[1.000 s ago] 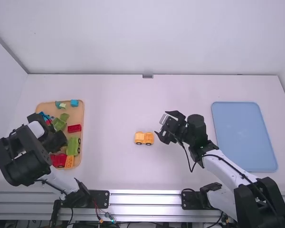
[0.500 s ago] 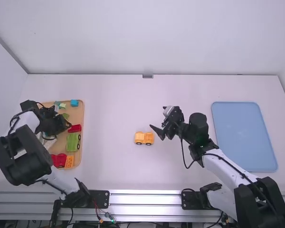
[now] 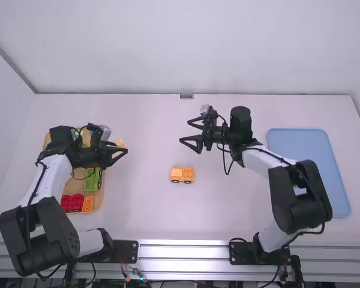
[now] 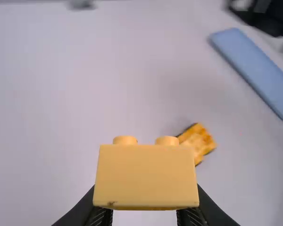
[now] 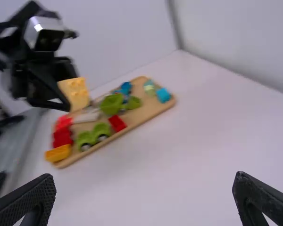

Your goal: Assemble lego blocks to make yellow taxi

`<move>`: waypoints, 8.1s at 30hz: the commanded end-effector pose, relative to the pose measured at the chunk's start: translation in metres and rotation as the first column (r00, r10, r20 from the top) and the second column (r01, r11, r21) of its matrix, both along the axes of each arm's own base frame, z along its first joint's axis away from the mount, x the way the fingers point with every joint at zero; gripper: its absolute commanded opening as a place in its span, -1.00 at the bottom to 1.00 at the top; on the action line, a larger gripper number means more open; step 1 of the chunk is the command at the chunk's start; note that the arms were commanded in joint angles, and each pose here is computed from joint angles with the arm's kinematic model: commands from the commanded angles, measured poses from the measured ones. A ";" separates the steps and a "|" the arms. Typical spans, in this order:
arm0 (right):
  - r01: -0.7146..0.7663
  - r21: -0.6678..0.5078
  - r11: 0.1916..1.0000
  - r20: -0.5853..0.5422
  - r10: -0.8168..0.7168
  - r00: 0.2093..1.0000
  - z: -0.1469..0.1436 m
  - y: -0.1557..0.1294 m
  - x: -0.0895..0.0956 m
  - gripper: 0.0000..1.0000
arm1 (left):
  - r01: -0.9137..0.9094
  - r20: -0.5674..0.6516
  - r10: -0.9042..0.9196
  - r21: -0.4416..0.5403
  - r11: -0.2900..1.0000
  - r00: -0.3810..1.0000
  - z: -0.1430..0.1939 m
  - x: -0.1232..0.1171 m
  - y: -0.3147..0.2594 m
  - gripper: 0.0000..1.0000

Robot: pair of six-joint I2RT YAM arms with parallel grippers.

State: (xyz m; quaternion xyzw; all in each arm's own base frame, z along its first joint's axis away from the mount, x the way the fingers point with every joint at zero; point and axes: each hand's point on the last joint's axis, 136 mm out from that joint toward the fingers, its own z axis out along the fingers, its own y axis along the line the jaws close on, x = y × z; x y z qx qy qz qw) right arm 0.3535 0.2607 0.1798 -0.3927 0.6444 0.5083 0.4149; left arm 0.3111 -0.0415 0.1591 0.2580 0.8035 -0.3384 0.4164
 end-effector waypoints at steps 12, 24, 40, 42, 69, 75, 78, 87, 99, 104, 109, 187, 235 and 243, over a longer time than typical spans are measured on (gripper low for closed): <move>-0.408 0.126 0.904 0.013 0.409 0.912 0.028 0.022 -0.053 1.00 | 0.408 0.173 -0.392 -0.066 0.911 0.904 0.021 -0.008 -0.132 -0.97; -0.469 0.128 0.874 0.043 0.468 0.883 0.032 0.036 -0.068 0.89 | 0.421 0.121 -0.408 -0.113 0.900 0.905 0.019 -0.008 -0.149 -0.97; -0.383 0.099 0.918 0.001 0.385 0.923 0.025 0.052 -0.058 0.03 | 0.422 0.130 -0.408 -0.109 0.900 0.904 0.020 -0.008 -0.149 -0.97; -0.382 0.098 0.919 0.002 0.383 0.924 0.025 0.052 -0.058 -0.07 | 0.418 0.129 -0.404 -0.110 0.902 0.906 0.020 -0.007 -0.148 -0.97; -0.255 0.086 0.963 -0.039 0.259 0.965 0.025 0.051 -0.033 -0.83 | 0.423 0.148 -0.407 -0.090 0.902 0.901 0.020 -0.006 -0.149 0.98; 0.196 -0.024 0.980 -0.106 -0.197 0.975 0.005 0.017 0.048 -0.85 | 0.245 0.010 -0.247 0.094 0.965 0.969 -0.021 0.014 -0.124 0.99; 0.307 -0.117 0.945 -0.119 -0.320 0.940 -0.008 -0.006 0.062 -0.86 | 0.170 -0.017 -0.170 0.186 0.968 0.985 -0.035 0.023 -0.111 0.99; 0.434 -0.643 0.631 0.005 -0.563 0.827 -0.064 -0.076 0.051 -0.94 | -0.185 0.061 0.175 0.275 0.944 0.983 -0.019 0.072 -0.064 0.99; 0.007 -0.913 0.407 -0.067 -0.166 0.984 -0.124 -0.102 -0.051 -0.92 | -0.523 0.114 0.512 0.272 0.808 0.851 0.012 0.087 0.006 0.98; -0.073 -0.943 0.324 -0.067 0.031 0.997 -0.145 -0.105 -0.074 -0.84 | -0.497 0.094 0.491 0.255 0.829 0.866 0.011 0.085 0.002 0.98; -0.062 -0.959 0.275 -0.023 0.146 0.989 -0.160 -0.101 -0.081 -0.87 | -0.488 0.075 0.487 0.262 0.832 0.870 0.008 0.082 -0.001 0.98; -0.113 -0.729 0.675 0.116 0.285 0.952 -0.121 -0.098 -0.079 0.97 | 0.286 0.281 -0.315 0.138 0.948 0.907 -0.024 0.005 -0.100 0.99; -0.108 -0.474 0.874 0.259 0.256 0.931 -0.200 -0.105 -0.071 0.39 | 0.633 0.397 -0.622 0.122 0.765 0.675 -0.105 -0.026 -0.167 0.99; -0.122 -0.493 0.862 0.250 0.274 0.929 -0.203 -0.102 -0.074 0.25 | 0.631 0.400 -0.622 0.127 0.765 0.673 -0.105 -0.024 -0.167 0.99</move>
